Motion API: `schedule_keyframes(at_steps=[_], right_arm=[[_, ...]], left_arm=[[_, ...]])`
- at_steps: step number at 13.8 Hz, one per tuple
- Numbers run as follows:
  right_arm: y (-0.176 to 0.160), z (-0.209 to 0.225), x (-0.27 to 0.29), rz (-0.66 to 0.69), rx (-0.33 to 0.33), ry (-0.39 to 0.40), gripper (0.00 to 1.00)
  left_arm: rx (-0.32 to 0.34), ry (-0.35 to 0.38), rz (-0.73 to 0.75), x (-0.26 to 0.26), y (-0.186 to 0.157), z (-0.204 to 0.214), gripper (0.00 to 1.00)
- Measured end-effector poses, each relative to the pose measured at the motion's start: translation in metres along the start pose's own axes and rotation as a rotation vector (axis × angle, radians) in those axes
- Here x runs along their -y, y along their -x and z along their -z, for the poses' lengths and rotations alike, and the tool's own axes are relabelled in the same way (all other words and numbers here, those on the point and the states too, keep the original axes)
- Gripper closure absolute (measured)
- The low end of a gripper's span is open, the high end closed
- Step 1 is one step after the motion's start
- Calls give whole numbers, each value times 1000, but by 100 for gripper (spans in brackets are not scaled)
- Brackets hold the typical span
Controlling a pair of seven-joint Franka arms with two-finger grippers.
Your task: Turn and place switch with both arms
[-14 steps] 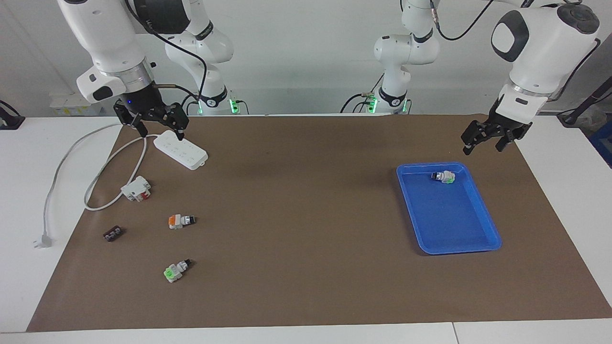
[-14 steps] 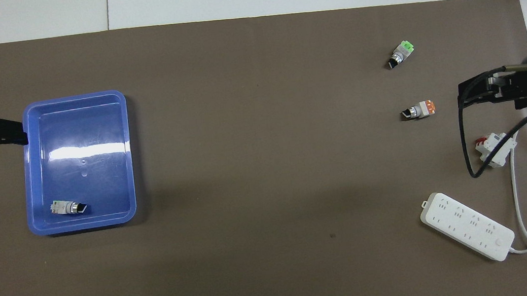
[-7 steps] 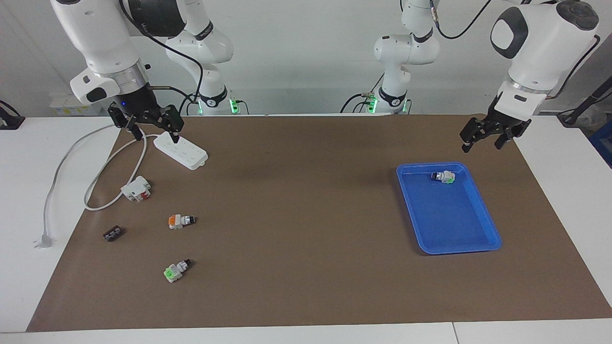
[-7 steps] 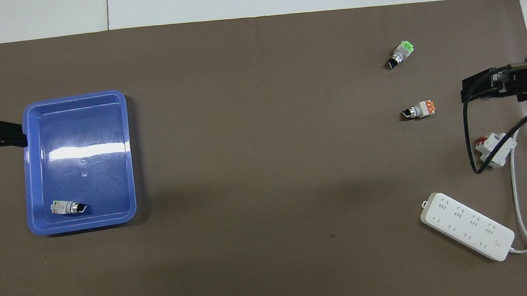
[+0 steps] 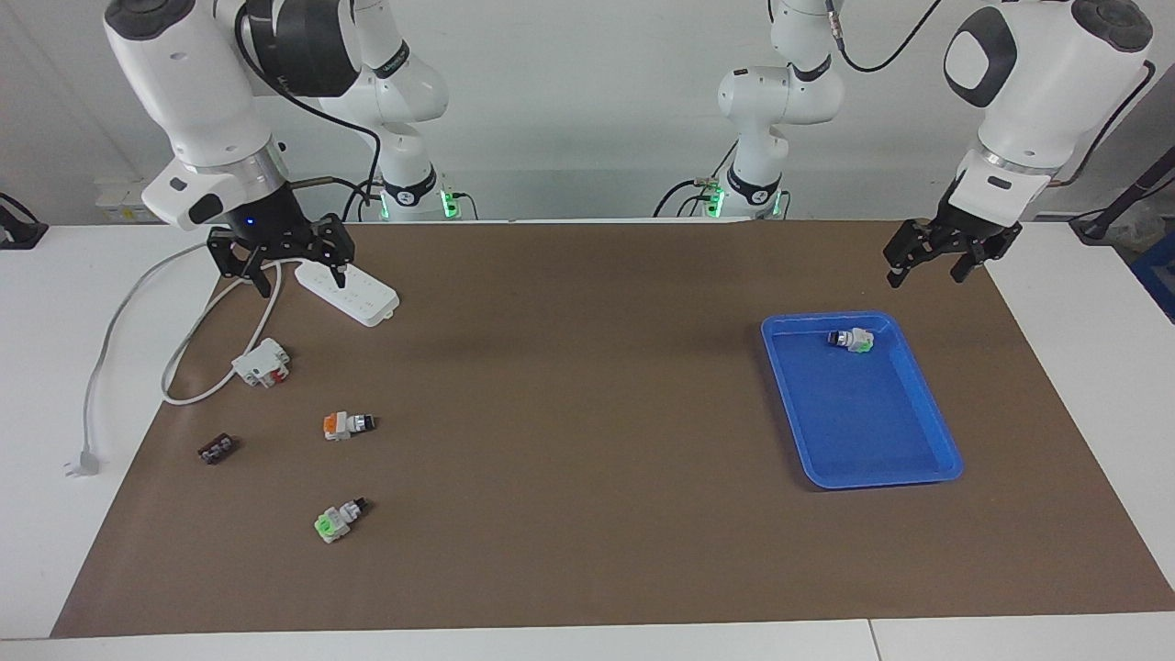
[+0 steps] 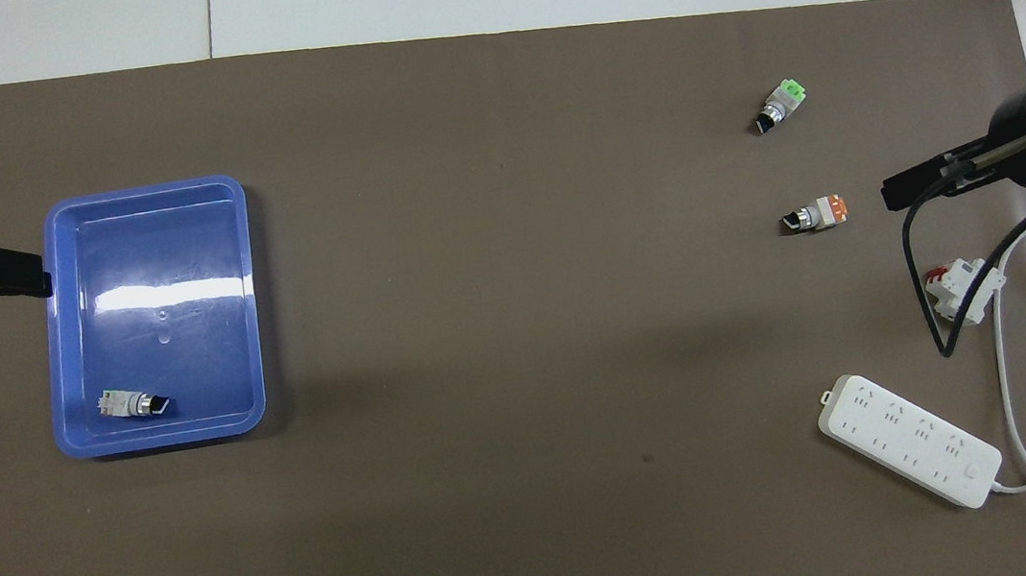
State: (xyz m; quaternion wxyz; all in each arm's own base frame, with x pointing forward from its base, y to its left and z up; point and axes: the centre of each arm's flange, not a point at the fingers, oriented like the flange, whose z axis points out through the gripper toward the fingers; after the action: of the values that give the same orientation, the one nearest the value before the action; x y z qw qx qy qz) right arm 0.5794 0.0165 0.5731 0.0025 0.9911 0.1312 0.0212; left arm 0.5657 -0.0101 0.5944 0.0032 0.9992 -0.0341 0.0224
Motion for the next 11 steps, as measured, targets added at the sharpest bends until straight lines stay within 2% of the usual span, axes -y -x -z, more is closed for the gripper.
schedule_keyframes(at_steps=[4, 8, 11], right_arm=[[-7, -34, -9, 303, 30, -13, 0], [-12, -58, -20, 608, 25, -16, 0], [-24, -83, -28, 896, 9, -9, 0]], left_arm=[[8, 1, -46, -2, 2, 1, 0], [8, 1, -37, 3, 2, 1, 0], [8, 1, -31, 6, 2, 1, 0]])
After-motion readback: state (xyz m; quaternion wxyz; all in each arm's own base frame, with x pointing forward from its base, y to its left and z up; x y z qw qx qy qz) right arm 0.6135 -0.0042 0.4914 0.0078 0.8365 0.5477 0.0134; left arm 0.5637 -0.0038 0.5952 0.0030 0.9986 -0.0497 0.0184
